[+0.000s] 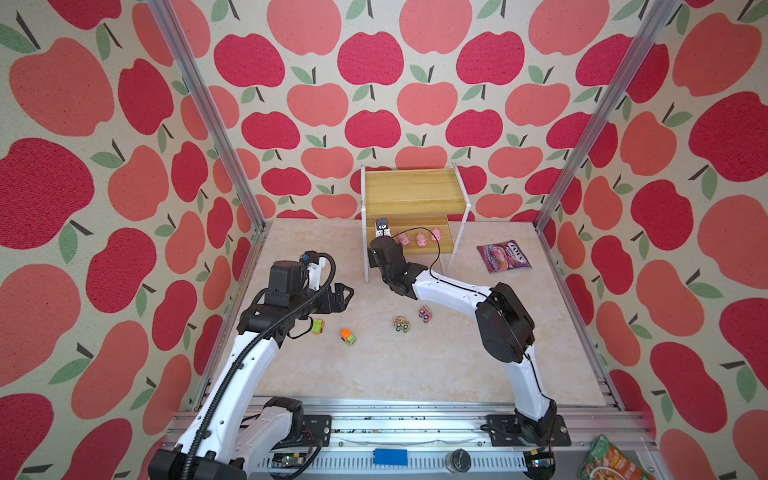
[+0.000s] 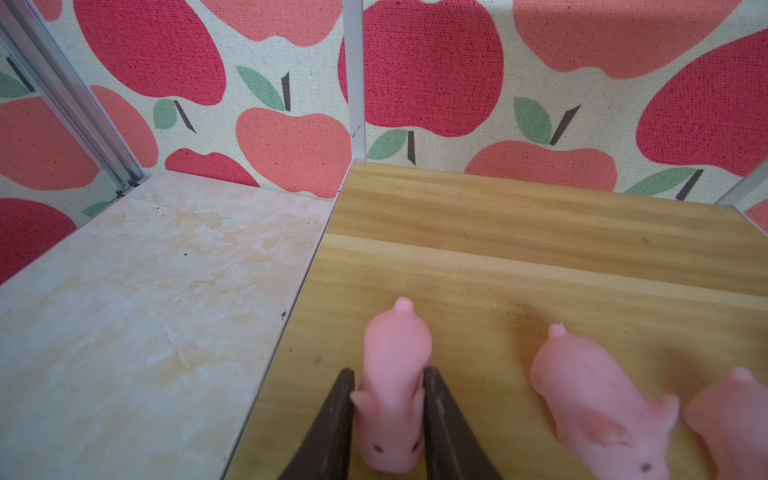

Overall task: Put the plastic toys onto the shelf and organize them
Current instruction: 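Open the right gripper to release the pig beside the other pigs, then move the right gripper over the orange-and-green truck on the table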

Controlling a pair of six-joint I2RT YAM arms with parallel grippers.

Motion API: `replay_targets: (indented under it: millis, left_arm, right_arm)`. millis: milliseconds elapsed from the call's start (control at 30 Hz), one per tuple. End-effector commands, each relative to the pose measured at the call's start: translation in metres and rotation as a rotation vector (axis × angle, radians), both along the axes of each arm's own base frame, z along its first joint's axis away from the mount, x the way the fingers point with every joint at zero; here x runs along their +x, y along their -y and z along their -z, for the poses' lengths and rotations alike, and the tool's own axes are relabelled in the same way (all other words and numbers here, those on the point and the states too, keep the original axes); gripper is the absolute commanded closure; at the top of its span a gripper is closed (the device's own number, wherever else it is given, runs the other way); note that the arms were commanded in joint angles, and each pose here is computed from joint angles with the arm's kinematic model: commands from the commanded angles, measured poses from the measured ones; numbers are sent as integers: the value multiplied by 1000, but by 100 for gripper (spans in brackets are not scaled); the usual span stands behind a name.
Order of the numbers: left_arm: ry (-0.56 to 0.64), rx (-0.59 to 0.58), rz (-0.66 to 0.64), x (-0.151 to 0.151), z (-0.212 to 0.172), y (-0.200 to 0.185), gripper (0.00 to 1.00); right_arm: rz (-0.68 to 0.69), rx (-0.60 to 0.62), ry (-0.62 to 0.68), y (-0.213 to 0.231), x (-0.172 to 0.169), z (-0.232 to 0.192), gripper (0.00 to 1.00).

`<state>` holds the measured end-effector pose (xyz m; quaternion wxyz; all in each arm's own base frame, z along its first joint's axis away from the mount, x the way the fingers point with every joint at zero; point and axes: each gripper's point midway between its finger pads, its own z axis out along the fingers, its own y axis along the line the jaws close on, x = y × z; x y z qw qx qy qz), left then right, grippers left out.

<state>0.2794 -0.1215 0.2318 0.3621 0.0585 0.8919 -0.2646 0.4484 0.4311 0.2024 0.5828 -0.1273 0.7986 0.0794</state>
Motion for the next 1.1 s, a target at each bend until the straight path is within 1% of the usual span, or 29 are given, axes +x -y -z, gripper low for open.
replay_targets:
  millis: [0,200,333,500,600,667,800,900,967,1067]
  left_arm:
    - [7,14,-8,-2,0,-3,6]
    - [6,17,-24,-1,0,-6,6]
    - [3,19,-42,0,1,-10,5]
    - [-30,14,-93,5,6,-20,4]
    - [-46,20,-128,9,9,-28,2]
    - [-63,11,-158,12,12,-34,2]
    - [-112,-13,-219,19,20,-45,1]
    - [-148,-33,-251,22,27,-48,1]
    - [-177,-45,-286,23,34,-51,1]
    - [-231,-63,-336,21,49,-53,1]
  right_arm:
    - [18,-9,-3,1,4,2,60]
    - [-10,8,37,6,-7,-17,38]
    - [-50,5,73,10,-27,-30,30]
    - [-94,-14,80,31,-70,-34,26]
    - [-126,-43,51,47,-100,-28,24]
    - [-164,-62,7,63,-121,-15,22]
    - [-235,-77,-88,94,-153,19,20]
    - [-317,-99,-173,110,-176,41,20]
    - [-432,-85,-228,109,-195,50,20]
    - [-538,-88,-275,106,-215,59,20]
